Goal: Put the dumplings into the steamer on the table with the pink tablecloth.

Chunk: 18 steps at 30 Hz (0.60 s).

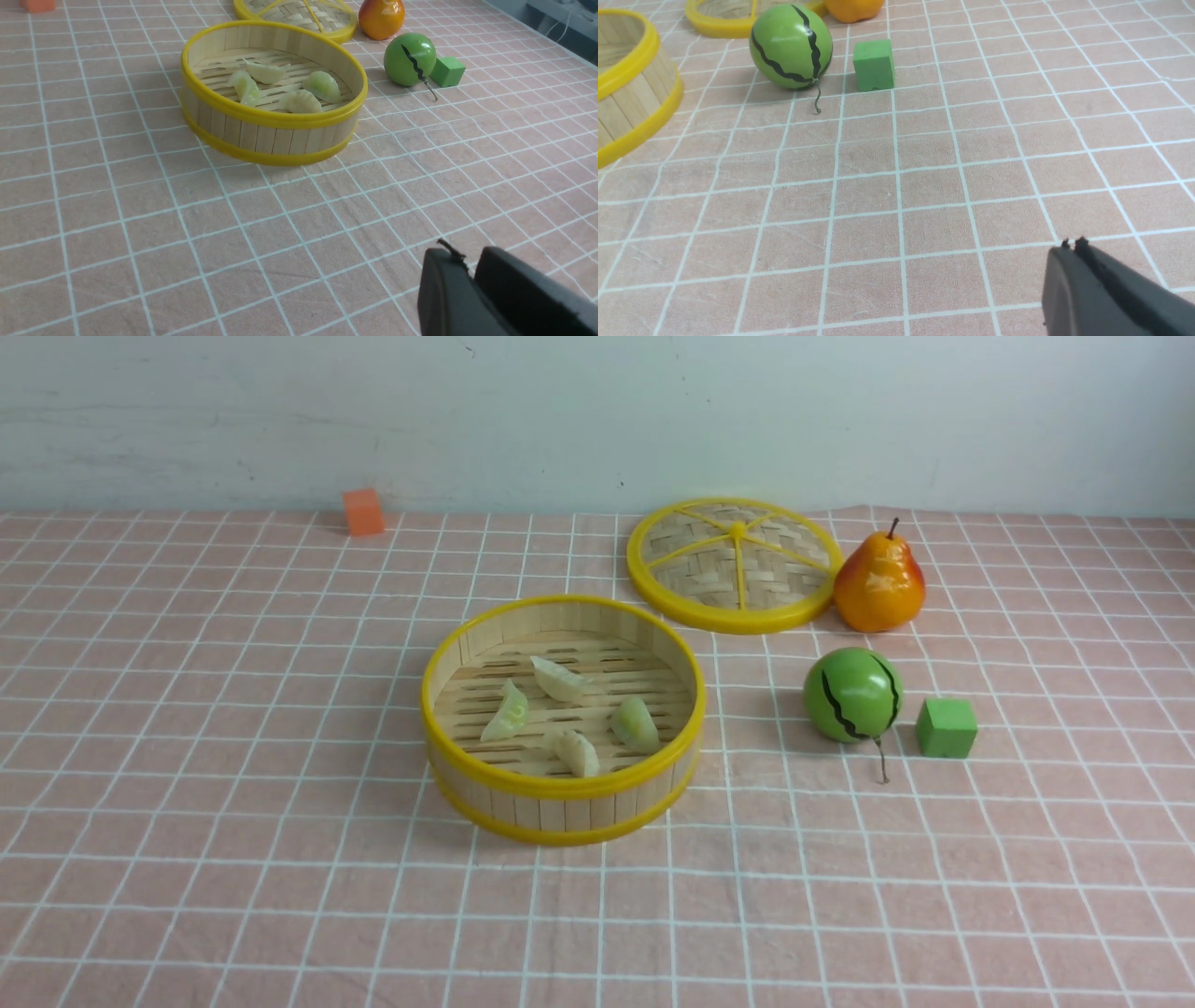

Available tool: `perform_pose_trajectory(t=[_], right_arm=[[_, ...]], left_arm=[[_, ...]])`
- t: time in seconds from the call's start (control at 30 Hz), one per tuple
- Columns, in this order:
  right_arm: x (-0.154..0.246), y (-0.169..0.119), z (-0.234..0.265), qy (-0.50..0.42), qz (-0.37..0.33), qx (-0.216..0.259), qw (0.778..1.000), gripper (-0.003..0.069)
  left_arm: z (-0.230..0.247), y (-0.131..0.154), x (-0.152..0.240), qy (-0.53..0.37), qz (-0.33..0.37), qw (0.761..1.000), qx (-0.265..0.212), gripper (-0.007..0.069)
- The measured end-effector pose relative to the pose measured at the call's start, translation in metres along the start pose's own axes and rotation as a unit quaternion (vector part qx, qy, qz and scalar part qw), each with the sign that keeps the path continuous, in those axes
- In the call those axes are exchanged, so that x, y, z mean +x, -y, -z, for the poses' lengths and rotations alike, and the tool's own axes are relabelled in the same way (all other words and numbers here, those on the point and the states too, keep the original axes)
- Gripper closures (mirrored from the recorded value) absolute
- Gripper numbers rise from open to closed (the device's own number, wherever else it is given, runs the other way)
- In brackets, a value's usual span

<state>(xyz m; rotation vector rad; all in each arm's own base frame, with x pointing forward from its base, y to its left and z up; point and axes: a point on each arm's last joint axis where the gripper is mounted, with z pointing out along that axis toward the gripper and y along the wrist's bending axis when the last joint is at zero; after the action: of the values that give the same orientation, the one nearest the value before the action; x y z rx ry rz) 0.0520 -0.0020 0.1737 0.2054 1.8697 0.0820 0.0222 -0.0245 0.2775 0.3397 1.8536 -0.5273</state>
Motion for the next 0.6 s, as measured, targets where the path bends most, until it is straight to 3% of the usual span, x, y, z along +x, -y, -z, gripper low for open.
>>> perform_pose_trajectory(t=[0.13, 0.3, 0.37, 0.4, 0.43, 0.6], right_arm=[[0.000, 0.000, 0.000, 0.000, 0.000, 0.000, 1.000, 0.0674], [0.000, 0.000, 0.000, 0.000, 0.000, 0.000, 1.000, 0.0671], [0.000, 0.000, 0.000, 0.000, 0.000, 0.000, 1.000, 0.0669], [0.000, 0.000, 0.000, 0.000, 0.000, 0.000, 1.000, 0.0668], [0.000, 0.000, 0.000, 0.000, 0.000, 0.000, 1.000, 0.0668], [0.000, 0.000, 0.000, 0.000, 0.000, 0.000, 1.000, 0.0663]], left_arm=[[-0.008, -0.005, 0.003, 0.026, -0.013, 0.999, -0.017, 0.0533], [-0.019, -0.017, 0.006, 0.097, -0.045, 0.991, -0.075, 0.0584], [-0.026, -0.027, 0.014, 0.141, -0.047, 0.974, -0.170, 0.0638], [-0.027, -0.028, 0.014, 0.139, -0.054, 0.980, -0.129, 0.0639], [-0.030, -0.033, 0.020, 0.154, -0.054, 0.973, -0.162, 0.0638], [-0.033, -0.045, 0.043, 0.159, -0.031, 0.962, -0.219, 0.0638]])
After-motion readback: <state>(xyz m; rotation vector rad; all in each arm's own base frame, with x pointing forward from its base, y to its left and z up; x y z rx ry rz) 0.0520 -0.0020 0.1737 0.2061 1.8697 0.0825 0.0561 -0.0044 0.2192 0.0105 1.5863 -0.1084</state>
